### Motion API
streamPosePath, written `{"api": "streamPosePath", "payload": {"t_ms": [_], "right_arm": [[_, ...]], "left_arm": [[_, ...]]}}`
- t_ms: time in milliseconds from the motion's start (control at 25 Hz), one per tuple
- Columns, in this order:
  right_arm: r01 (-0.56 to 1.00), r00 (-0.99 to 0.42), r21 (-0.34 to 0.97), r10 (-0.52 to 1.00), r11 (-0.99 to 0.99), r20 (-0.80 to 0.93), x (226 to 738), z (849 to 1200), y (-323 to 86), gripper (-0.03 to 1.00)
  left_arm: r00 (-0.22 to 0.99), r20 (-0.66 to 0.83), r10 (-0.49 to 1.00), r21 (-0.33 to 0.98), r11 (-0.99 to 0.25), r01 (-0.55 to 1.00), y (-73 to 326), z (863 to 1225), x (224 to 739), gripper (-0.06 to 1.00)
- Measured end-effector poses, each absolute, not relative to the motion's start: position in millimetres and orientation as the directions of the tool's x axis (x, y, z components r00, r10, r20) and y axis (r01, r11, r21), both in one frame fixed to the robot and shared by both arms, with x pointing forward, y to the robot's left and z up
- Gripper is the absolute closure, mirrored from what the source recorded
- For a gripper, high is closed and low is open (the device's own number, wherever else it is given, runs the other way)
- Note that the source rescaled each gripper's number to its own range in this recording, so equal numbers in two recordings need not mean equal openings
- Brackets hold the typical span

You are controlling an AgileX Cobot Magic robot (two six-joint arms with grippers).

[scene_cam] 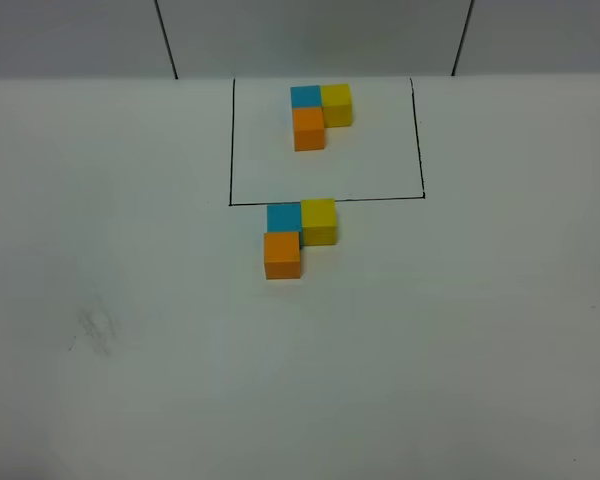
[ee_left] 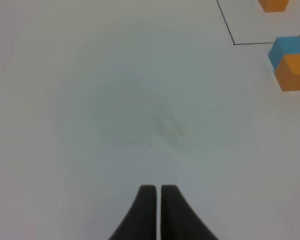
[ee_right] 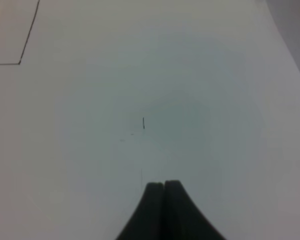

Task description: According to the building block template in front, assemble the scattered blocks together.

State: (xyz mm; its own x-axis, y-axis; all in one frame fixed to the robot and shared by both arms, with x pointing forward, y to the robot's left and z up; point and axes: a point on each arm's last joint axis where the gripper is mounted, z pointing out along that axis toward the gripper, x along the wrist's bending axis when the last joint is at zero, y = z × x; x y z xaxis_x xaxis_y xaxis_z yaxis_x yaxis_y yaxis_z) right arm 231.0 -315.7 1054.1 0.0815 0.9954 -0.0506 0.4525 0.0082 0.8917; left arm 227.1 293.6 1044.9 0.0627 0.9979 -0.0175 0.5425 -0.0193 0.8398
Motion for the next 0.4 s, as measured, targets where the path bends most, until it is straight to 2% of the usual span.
{"api": "streamPosePath", "payload": {"t_ms": [400], "right_arm": [[0.452,0.081,0.892,0.995,0.008,-0.051,231.0,1054.2,-315.7,0.97]], "left_arm": [[0.063,-0.018,0.998,0.840,-0.019,0.543,293.6,1044.9,227.1,0.94]]}}
